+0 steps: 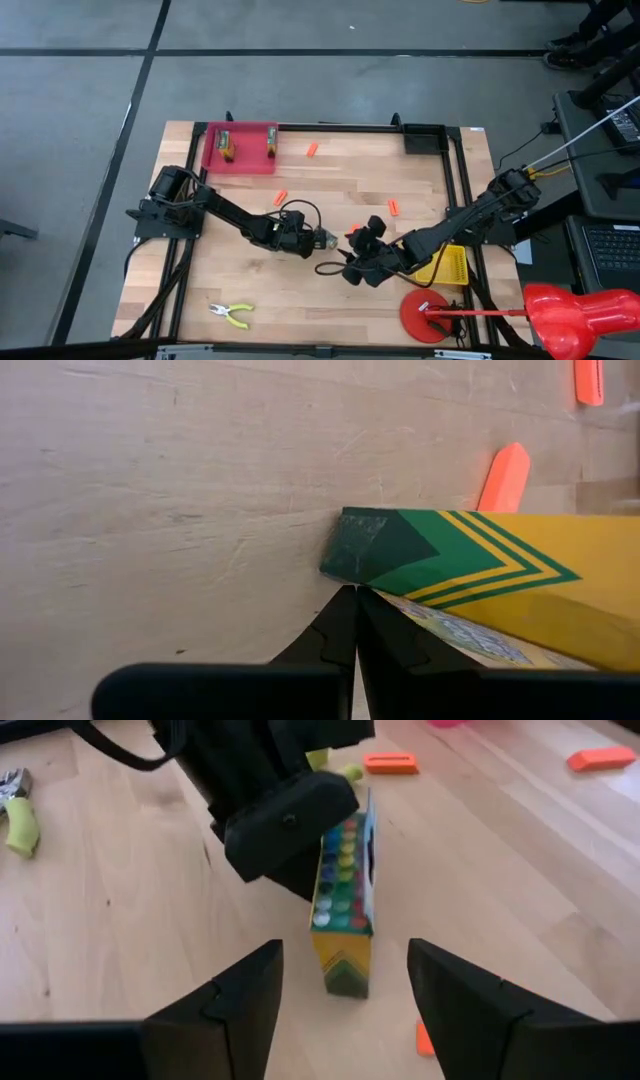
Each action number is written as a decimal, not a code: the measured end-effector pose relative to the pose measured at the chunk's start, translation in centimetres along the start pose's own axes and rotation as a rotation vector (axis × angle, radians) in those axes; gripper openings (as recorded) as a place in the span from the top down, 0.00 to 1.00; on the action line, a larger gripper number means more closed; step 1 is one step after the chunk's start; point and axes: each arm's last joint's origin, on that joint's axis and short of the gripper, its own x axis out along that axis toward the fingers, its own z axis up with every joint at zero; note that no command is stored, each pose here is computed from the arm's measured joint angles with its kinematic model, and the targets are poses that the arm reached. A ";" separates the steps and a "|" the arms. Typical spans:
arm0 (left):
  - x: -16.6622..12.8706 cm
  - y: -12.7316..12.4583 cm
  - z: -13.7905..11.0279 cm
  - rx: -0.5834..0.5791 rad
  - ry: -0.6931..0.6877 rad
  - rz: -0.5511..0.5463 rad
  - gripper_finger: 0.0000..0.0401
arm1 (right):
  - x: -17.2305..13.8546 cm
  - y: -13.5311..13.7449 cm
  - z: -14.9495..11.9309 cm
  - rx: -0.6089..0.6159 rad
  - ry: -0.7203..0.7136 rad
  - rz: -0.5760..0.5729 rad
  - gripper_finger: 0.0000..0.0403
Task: Pick & Place School Supplies
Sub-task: Put the yellow crayon box into the pink bin
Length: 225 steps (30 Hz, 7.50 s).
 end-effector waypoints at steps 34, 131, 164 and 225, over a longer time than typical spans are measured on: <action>0.2 -0.1 0.5 0.016 -0.008 0.002 1.00 | 3.6 -0.5 0.4 0.033 0.020 0.016 0.65; -15.5 -6.8 1.7 1.022 0.042 -0.791 0.57 | -7.3 0.0 4.7 0.063 0.023 0.574 1.00; -14.9 -7.1 2.9 1.032 0.032 -0.797 0.73 | -7.0 0.1 5.6 0.128 -0.080 0.541 1.00; -17.6 -1.9 11.9 0.105 -1.079 -0.017 1.00 | -6.8 -0.6 6.2 0.233 -0.258 0.294 0.58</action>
